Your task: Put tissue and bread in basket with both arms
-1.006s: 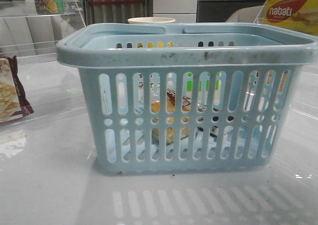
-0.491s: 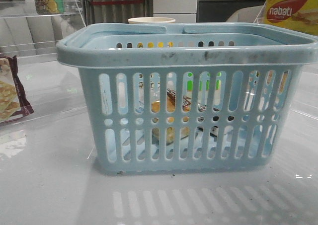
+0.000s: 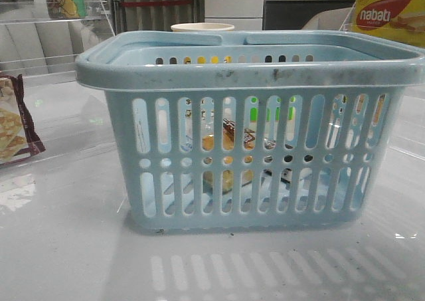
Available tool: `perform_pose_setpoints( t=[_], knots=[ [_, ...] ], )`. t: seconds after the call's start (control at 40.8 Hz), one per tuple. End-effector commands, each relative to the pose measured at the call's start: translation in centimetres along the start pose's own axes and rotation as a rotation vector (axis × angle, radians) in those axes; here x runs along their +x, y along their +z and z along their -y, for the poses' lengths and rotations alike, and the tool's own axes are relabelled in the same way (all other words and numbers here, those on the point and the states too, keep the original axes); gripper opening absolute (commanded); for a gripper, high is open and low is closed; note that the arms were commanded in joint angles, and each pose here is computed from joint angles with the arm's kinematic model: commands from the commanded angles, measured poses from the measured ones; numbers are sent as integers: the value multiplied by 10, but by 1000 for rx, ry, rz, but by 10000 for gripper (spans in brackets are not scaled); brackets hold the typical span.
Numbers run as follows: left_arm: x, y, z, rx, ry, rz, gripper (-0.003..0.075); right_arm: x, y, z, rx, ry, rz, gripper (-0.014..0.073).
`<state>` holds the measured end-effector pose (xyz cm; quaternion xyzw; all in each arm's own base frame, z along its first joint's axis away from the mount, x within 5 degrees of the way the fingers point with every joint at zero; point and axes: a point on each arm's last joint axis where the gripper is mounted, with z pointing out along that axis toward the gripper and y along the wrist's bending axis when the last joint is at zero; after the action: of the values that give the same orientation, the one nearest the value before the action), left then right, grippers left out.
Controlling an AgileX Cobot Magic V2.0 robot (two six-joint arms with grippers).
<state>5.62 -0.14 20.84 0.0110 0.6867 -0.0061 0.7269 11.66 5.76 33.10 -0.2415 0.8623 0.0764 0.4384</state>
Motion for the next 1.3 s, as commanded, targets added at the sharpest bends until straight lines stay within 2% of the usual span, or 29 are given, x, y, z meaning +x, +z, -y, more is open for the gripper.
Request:
perform_pose_setpoints(
  t=[0.0, 0.27, 0.417, 0.564, 0.761, 1.055, 1.276],
  knots=[
    [-10, -2, 0, 1, -8, 112, 91, -12, -7, 2, 15, -14, 92, 57],
    [-10, -2, 0, 1, -8, 110, 91, -8, -15, 5, 37, 0, 119, 57],
    [-10, -2, 0, 1, -8, 110, 91, 9, -26, 15, 145, 53, 195, 57],
    [-10, -2, 0, 1, -8, 110, 91, 40, -31, 24, 315, 125, 324, 57],
    [-10, -2, 0, 1, -8, 110, 91, 86, -29, 20, 458, 176, 442, 57],
    [-10, -2, 0, 1, -8, 110, 91, 135, -2, 12, 502, 160, 614, 57],
    [-10, -2, 0, 1, -8, 110, 91, 151, 11, 12, 533, 165, 674, 57]
  ],
)
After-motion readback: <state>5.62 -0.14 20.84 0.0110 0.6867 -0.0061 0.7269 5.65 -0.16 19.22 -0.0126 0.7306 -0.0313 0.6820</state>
